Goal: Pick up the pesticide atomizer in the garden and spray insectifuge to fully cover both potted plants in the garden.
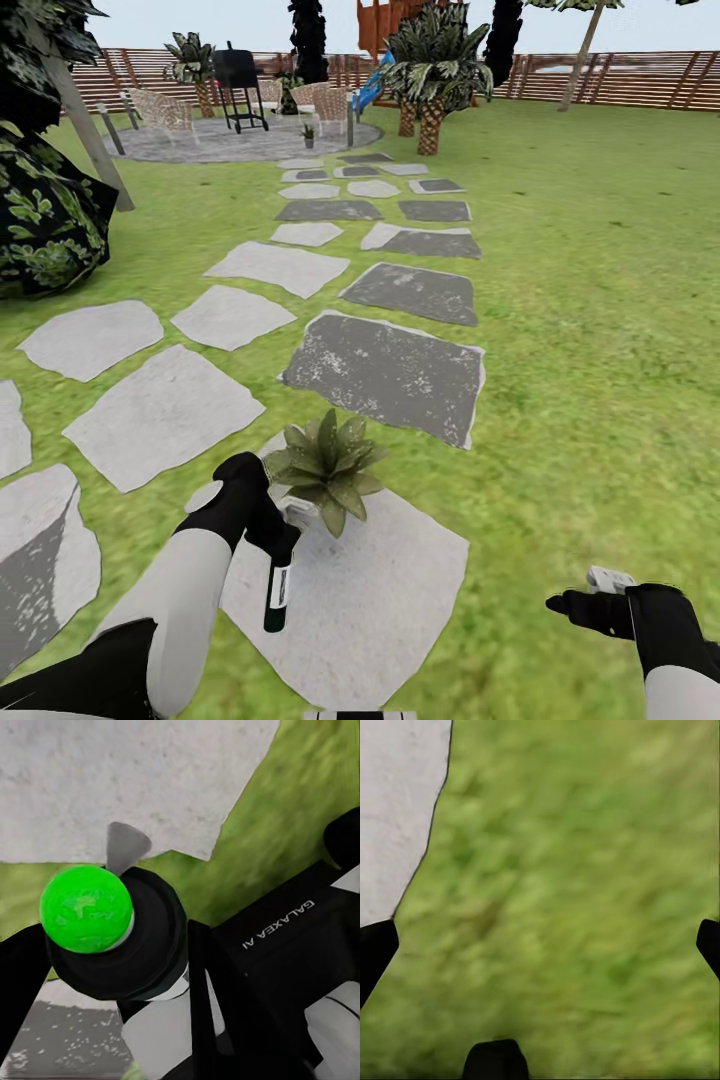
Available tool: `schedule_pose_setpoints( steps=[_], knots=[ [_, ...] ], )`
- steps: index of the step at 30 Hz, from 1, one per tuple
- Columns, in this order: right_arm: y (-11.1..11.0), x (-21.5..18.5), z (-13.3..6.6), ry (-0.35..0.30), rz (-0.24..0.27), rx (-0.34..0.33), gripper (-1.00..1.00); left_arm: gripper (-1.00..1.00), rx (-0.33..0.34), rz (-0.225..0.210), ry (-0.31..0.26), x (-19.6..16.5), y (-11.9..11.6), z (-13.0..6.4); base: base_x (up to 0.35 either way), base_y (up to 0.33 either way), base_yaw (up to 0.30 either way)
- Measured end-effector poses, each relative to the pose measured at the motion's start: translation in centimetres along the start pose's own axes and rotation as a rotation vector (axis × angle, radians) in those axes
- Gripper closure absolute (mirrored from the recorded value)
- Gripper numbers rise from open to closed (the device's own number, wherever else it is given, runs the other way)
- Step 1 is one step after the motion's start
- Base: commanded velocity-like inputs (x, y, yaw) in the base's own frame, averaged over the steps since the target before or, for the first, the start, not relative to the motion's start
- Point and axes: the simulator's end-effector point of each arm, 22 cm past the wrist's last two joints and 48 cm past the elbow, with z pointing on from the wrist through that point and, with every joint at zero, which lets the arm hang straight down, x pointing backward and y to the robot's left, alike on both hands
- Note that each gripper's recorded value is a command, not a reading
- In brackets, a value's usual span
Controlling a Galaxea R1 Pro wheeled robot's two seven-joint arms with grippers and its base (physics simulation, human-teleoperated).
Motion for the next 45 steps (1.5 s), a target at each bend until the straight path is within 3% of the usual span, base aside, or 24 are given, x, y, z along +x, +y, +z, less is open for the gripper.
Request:
schedule_pose_setpoints(
  steps=[12,25,28,32,45],
  knots=[
    [0.0,-0.2,-0.1,-0.004,-0.001,0.0,-1.0,1.0,-0.038,0.011,0.022,0.3,0.8,-0.2,-0.041,0.022,0.0],
    [0.6,-0.1,0.0,-0.004,-0.001,-0.01,-1.0,1.0,-0.055,0.014,0.026,0.3,1.2,-0.4,-0.264,0.164,0.0],
    [0.6,-0.1,0.0,-0.003,0.0,-0.011,-1.0,1.0,-0.08,0.023,0.008,-0.9,1.7,-1.8,-0.214,0.261,0.0],
    [1.0,0.0,0.1,-0.003,0.0,-0.016,-1.0,1.0,-0.121,0.044,-0.047,-3.9,2.3,-5.3,-0.193,0.275,0.0],
    [1.1,0.0,0.1,-0.003,0.001,-0.018,-1.0,1.0,-0.12,0.045,-0.048,-3.9,2.3,-5.4,-0.111,0.296,0.0]
  ],
)
